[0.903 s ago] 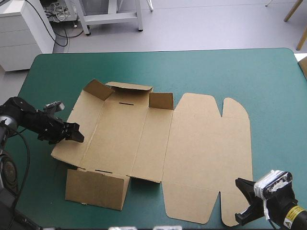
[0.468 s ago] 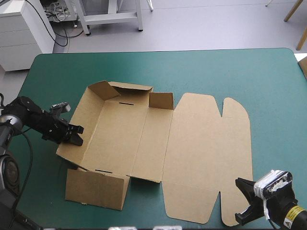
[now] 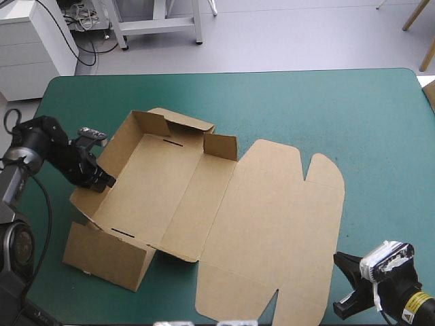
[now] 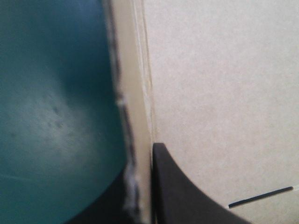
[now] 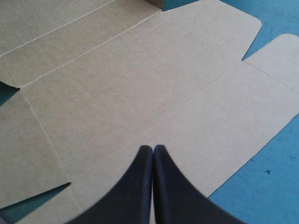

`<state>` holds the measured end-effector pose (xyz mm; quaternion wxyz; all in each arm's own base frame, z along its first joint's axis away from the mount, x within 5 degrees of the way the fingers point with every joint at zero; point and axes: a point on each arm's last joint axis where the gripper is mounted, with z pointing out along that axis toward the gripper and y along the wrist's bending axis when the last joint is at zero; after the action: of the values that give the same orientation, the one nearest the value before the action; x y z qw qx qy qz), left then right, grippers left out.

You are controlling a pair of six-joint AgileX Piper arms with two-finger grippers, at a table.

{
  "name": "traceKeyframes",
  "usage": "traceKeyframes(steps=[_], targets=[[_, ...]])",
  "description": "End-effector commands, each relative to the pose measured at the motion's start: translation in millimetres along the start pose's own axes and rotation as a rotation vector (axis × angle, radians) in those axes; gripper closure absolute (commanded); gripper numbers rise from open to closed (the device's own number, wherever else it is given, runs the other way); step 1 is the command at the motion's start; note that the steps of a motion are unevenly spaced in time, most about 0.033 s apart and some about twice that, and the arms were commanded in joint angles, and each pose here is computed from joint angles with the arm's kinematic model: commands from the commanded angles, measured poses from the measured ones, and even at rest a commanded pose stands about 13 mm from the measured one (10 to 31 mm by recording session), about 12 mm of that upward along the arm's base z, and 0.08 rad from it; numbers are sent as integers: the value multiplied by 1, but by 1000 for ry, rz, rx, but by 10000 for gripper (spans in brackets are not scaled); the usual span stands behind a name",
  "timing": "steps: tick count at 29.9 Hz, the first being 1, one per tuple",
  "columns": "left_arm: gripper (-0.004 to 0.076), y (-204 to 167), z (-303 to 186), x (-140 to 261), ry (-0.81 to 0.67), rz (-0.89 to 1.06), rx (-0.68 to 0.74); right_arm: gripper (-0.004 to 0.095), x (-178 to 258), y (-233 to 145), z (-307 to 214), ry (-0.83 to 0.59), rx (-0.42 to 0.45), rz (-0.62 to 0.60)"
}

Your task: Fold the box

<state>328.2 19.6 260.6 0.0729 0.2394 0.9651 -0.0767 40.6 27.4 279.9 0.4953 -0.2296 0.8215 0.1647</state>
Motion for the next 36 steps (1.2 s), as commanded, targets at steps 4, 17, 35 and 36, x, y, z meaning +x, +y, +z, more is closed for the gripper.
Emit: traceKeyframes(steps=[4,17,35,36], targets=[[731,-51,-60,-58,-178,339,-314,929,-13,1,-4,-91,-7,4],[731,-181,-84,-107,-376,875,-599,929,-13,1,-4,-91,-7,7],[731,-274,-58,-79,-508,1192,-749,928,-13,1,-3,-90,-3,2],[731,-275,-57,-75,-516,1205,-759,928,-13,1,-3,-90,-3,2]])
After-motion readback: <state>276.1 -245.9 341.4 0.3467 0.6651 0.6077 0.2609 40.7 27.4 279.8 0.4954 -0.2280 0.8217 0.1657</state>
